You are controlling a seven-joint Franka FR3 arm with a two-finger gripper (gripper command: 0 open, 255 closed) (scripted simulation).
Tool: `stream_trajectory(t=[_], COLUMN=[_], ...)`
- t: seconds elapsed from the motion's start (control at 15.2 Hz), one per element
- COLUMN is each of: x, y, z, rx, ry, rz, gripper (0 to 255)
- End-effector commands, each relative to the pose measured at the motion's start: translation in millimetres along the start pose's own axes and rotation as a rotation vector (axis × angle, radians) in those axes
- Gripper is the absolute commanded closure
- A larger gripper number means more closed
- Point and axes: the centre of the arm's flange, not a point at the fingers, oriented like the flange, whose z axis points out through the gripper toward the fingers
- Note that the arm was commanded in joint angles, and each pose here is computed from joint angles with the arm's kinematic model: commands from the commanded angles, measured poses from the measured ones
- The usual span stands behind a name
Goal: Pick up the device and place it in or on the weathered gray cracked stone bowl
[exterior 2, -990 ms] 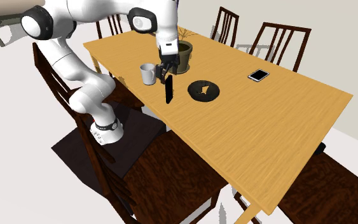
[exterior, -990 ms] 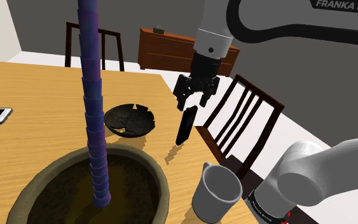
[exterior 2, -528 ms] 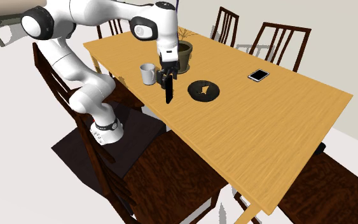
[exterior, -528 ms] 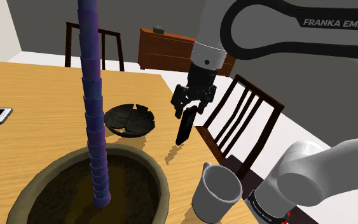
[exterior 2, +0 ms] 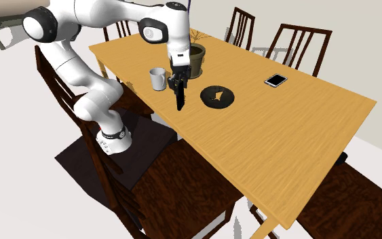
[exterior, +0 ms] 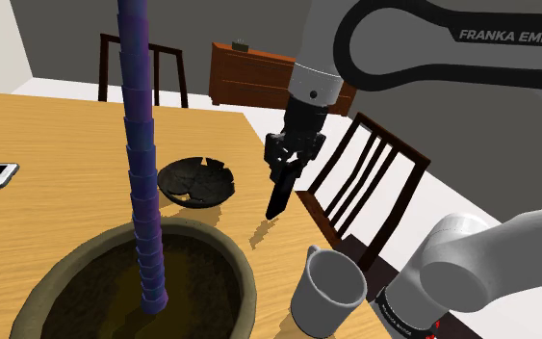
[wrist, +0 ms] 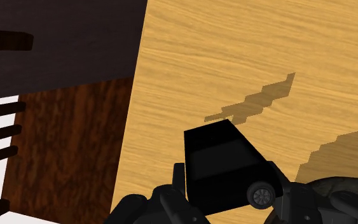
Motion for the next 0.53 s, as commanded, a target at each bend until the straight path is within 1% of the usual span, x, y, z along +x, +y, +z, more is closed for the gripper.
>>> stream_trajectory(t=[0.0,0.4,0.46], x=[-0.1,-0.1,-0.2], y=[-0.3,-0.2,-0.4], z=[0.3,0.4,-4.9], rx=[0.000,0.000,0.000], ry=[-0.001,-0.001,-0.001], rz=[0.000,0.000,0.000], gripper=[255,255,255])
